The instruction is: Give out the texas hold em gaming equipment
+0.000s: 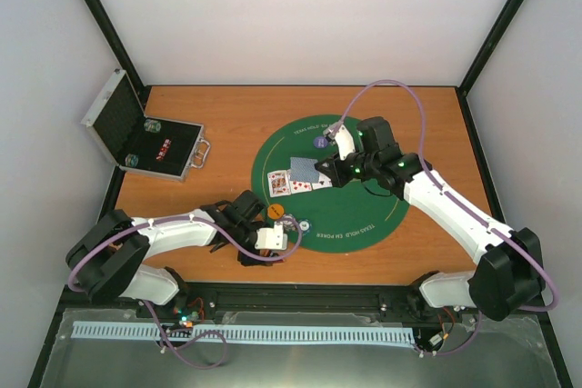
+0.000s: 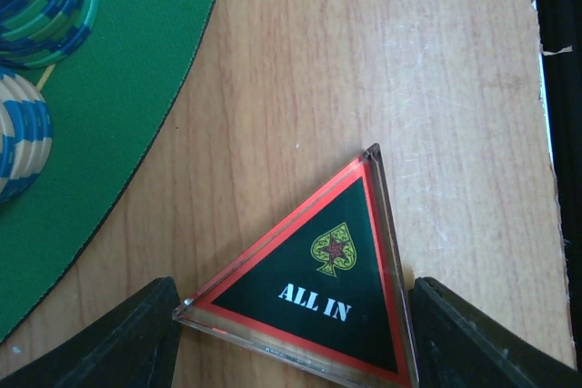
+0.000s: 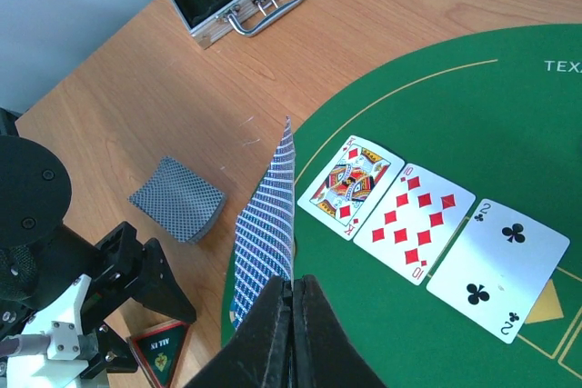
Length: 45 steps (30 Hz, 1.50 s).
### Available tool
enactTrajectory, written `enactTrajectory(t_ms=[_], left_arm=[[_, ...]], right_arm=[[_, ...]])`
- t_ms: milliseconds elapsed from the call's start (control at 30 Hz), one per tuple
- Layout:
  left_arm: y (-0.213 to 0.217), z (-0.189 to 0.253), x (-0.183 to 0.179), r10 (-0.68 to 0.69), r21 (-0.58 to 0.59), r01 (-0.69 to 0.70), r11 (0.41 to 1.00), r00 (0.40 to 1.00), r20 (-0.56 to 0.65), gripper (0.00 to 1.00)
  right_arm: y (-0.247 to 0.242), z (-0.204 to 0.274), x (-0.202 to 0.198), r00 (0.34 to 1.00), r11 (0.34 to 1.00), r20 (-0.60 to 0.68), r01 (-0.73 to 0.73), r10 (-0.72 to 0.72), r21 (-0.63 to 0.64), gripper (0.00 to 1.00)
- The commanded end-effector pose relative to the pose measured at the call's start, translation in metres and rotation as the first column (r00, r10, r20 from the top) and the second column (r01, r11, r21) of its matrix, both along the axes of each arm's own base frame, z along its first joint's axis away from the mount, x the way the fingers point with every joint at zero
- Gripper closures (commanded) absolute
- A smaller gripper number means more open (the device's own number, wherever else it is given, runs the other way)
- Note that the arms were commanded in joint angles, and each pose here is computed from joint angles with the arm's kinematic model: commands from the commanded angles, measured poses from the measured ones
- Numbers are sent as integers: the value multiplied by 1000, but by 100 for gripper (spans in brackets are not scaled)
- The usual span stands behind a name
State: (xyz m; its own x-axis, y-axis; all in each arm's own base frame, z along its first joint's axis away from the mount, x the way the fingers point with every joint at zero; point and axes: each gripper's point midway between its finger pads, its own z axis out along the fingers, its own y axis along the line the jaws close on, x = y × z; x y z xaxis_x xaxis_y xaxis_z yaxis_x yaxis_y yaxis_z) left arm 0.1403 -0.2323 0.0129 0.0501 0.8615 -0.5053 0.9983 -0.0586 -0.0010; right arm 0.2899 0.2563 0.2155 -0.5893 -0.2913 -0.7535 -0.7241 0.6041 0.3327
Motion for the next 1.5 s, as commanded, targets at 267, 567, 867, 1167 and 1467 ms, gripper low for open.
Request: enactTrajectory(t_ms=[267,567,867,1167,1467], left_arm=[[-1,19,-12,-37,-14,36,999,999,-37,49],[-9,47,-12,-50,-72,49,996,999,-15,49],[-20,73,0,-15,-106,14,994,1000,-12,51],[-36,133,31,4,-231,-1,973,1000,15,51],[-41,155,86,93,-236,-65,970,990,110,52]], right_arm=[[-6,8,-1,1000,1000,28,4,-4,10,97],[-12,8,5,999,1000,30,26,-27,14,97],[-39,15,18,994,993,28,105,-107,59,97],[-69,20,25,982,980,39,184,-188,81,97],[-84,23,24,974,972,50,215,-220,91,97]])
